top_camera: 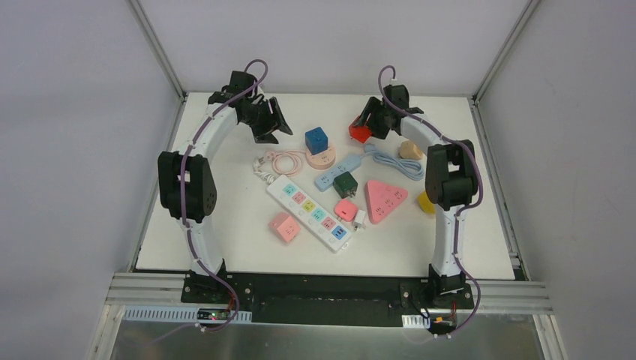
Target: Pull the plug off the socket
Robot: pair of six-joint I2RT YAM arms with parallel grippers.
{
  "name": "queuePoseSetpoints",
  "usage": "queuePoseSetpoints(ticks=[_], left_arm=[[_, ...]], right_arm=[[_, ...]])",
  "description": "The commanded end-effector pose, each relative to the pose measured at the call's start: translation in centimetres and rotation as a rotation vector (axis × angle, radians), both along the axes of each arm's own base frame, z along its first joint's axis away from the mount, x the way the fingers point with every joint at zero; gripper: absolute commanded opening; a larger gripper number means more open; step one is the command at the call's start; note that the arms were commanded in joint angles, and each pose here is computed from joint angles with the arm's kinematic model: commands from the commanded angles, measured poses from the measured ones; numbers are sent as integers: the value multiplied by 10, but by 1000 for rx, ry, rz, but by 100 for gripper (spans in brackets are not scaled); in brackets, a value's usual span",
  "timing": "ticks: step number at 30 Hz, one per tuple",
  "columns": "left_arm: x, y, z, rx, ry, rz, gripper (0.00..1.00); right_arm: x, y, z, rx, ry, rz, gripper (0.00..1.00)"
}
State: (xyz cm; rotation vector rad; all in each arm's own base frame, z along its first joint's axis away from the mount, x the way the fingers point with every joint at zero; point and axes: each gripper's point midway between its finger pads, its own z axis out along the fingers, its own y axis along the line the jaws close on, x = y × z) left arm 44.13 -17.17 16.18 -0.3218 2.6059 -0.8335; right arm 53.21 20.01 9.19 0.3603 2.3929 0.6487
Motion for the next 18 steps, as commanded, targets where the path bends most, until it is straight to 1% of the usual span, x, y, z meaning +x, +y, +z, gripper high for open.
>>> queuePoseSetpoints(ticks=[1,3,5,9,10,12,14,18], left_arm=[[-11,11,-11,80,-3,-13,60],[-12,11,-14,81,11,-7,61],[-12,11,-17,80,25,-1,61],[-10,10,-21,74,41,1,61],[-10,9,-22,72,44,-1,61],[-9,9,-24,73,53,-1,61],[-9,9,-25,71,57,-3,61],[-11,9,-30,75,73,-3,61]], right_arm=[[4,27,27,130,-1,31,30],[5,27,19,131,23,15,35],[6,25,16,121,35,3,45],[10,14,17,67,17,-34,75],[11,10,20,49,6,-43,80],[12,5,26,18,-20,-55,86],[13,0,32,-9,-42,-63,90],[14,-12,47,-63,-88,-92,91]])
